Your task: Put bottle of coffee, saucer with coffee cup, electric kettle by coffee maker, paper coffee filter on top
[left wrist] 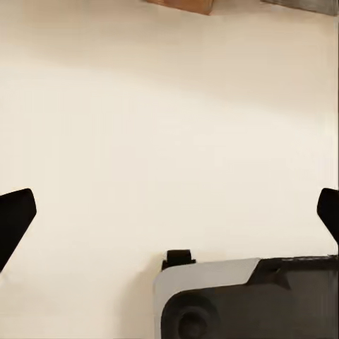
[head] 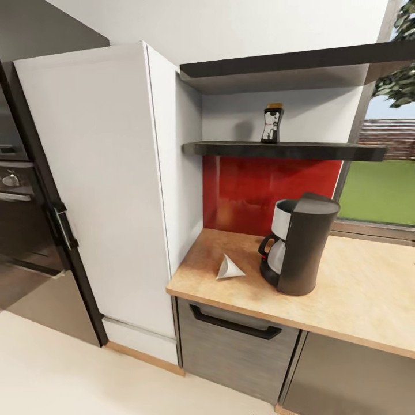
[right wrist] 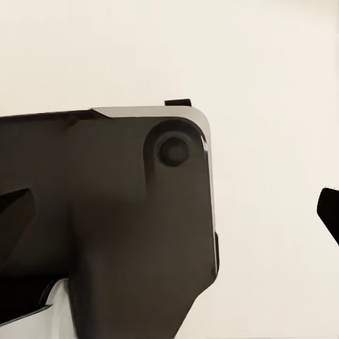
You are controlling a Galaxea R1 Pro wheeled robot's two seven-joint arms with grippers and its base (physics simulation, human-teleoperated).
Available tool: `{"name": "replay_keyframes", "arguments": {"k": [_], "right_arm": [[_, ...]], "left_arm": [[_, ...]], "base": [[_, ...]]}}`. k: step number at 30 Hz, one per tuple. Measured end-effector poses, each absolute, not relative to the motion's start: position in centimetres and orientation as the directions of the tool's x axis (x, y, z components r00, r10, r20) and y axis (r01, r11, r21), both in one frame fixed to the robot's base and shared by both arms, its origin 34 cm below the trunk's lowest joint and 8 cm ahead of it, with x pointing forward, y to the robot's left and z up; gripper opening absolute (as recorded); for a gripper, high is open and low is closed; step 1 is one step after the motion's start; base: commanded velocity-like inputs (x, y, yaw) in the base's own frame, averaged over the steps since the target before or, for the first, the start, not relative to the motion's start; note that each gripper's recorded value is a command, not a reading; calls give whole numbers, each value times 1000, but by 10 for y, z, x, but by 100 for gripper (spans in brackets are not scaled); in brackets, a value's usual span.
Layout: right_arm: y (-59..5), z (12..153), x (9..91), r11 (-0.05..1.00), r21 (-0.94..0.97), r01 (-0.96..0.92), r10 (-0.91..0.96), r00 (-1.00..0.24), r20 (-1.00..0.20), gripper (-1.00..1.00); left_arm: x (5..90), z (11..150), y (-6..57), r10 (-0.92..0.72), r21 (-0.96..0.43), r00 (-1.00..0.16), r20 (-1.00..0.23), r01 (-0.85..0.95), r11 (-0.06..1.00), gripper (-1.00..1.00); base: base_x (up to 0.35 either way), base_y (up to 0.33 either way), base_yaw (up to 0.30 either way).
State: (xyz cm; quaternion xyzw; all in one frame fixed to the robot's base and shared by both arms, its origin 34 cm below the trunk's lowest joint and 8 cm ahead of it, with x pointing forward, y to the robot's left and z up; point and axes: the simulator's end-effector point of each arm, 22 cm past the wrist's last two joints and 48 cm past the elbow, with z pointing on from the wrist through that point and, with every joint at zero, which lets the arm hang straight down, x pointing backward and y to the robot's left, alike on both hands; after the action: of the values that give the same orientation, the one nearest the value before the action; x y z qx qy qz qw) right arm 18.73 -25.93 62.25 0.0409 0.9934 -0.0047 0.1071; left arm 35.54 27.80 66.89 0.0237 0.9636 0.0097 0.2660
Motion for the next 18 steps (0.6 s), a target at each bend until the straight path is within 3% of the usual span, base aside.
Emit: {"name": "replay_keyframes", "arguments": {"k": [6, 18], "right_arm": [[-259, 623, 187, 997, -1, 81, 79, -974, -215, 100], [-259, 623, 188, 997, -1, 78, 76, -974, -216, 100]], "left_arm": [[450, 723, 238, 73, -102, -741, -668, 188, 977, 100], [566, 825, 206, 121, -214, -568, -814, 488, 846, 100]], "base": [[0, 0, -263], [0, 0, -266]]}}
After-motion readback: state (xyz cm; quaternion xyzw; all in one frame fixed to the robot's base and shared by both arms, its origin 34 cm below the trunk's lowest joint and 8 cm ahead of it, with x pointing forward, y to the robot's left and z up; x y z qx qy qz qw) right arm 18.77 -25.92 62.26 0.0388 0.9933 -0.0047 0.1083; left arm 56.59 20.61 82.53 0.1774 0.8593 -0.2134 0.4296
